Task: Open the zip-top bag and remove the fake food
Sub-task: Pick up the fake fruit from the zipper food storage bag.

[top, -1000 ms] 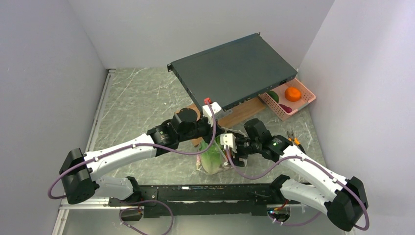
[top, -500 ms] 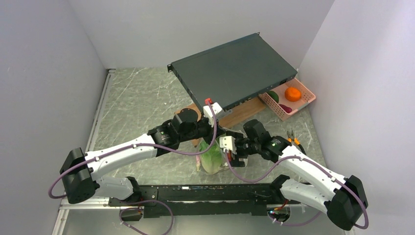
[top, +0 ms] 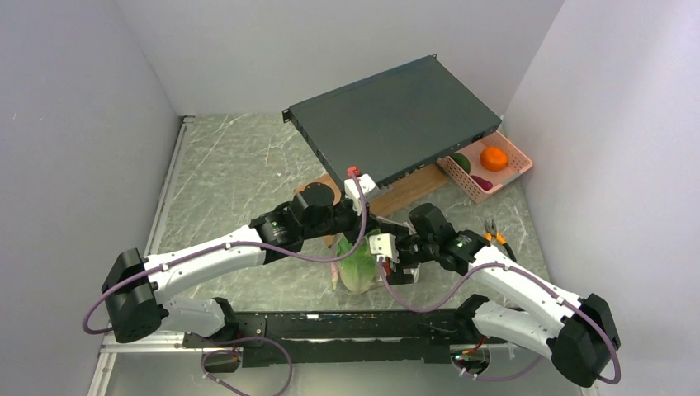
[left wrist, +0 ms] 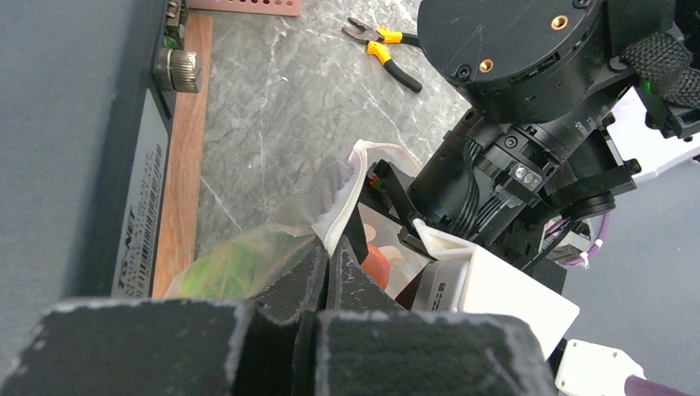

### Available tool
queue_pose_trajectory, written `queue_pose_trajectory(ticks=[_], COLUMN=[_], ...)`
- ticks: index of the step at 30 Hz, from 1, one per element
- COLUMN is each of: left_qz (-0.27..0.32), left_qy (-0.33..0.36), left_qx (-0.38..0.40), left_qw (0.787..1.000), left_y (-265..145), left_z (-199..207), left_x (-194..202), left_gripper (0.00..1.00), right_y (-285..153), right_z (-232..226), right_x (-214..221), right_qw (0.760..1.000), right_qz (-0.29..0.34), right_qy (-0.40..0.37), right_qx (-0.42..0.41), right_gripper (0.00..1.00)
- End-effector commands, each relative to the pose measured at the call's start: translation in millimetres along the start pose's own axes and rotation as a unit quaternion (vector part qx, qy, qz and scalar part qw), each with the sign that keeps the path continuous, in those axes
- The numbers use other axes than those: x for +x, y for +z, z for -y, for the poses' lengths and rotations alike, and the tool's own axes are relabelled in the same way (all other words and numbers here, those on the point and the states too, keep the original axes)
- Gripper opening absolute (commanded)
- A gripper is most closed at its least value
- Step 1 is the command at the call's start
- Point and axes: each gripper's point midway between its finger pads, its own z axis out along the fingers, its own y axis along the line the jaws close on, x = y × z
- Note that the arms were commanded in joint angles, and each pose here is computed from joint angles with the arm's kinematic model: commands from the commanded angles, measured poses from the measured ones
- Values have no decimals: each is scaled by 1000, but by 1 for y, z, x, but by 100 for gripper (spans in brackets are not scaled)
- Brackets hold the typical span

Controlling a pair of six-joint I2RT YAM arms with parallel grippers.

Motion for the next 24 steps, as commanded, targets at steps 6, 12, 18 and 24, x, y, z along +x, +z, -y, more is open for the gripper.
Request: queue_pose_trajectory(ticks=[6,12,18,24], left_qz=[12,10,8,3], left_qy=[9,10,10,10], left_qx=[53,52,52,46], left_qw=[998,999,999,999], left_y=[11,12,11,12], left_z=[21,21,21,20], left_x=[-9,-7,-6,-4], left_gripper=[0,0,0,0], right_y=[1,-1,-4,-13], right_z=[-44,-42,-33,-17], right_x=[44,45,35,11], right_qw=[995,995,996,998], right_qz=[-73,-77,-64,-33], right_qy=[32,31,34,40], right_qx=[-65,-59,-45,-29], right_gripper=[87,61,33,22])
